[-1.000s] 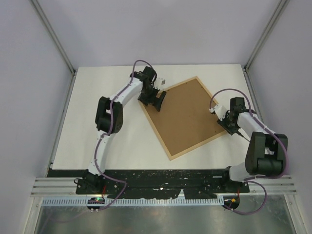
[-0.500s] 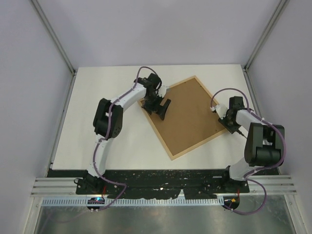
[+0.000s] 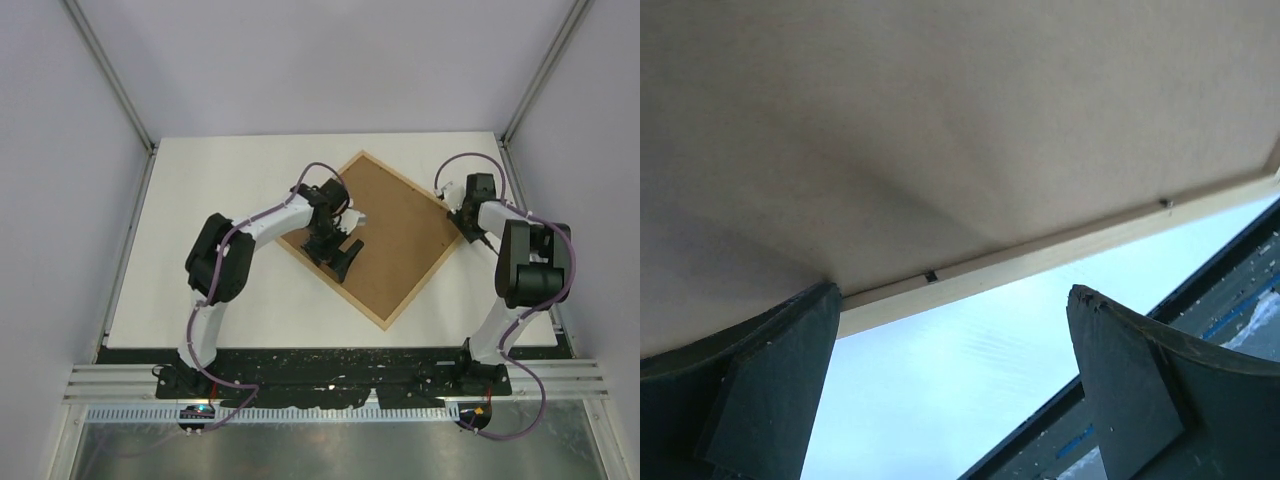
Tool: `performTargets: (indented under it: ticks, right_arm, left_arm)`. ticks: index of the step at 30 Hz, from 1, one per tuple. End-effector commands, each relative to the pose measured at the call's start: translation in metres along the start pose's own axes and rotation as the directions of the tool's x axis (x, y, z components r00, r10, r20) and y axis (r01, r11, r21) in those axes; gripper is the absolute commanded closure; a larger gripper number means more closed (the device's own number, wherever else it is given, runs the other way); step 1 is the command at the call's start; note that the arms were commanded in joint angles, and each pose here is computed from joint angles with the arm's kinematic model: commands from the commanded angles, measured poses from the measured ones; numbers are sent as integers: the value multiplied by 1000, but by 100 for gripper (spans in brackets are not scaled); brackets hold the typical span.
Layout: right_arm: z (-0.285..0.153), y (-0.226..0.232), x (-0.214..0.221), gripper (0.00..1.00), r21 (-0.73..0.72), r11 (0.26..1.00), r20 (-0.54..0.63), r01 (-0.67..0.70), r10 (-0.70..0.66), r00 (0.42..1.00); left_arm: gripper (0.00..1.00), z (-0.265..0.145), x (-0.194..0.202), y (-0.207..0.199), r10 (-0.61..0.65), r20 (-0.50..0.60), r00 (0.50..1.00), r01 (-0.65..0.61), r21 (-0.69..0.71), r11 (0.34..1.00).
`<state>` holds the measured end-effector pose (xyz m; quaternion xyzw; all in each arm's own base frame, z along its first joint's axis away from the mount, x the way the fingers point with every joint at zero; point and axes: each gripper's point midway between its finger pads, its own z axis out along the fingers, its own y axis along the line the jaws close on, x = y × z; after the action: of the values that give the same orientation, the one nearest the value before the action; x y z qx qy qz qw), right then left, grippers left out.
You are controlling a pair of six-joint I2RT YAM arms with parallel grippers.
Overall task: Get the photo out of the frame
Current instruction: Adjust the photo frame at the center of the board.
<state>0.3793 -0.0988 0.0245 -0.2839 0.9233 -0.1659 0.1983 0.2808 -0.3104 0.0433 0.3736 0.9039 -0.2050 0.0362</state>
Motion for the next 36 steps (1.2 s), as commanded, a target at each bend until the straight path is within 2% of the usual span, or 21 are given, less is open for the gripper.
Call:
performTargets:
  ticks: [1,6,14,28,36]
  right_arm:
    - [13,11,-52,92,-30,999,103,-11,14,995]
    - [18,21,-100,92,-24,999,149,27,-23,989]
    - [22,11,-145,92,13,1000,191,-6,4,982]
    - [4,30,-174,92,-8,999,247,32,-29,969]
    - [0,37,-180,92,0,999,249,47,-46,967]
  left_arm:
    - [0,22,41,-46,37,-142,989,-15,155,988]
    - [0,22,48,-77,105,-156,982,-70,218,973]
    - [0,21,44,-112,162,-140,977,-114,301,947]
    - [0,24,43,-145,191,-114,975,-135,378,916]
    - [0,26,38,-149,185,-102,977,-139,348,927]
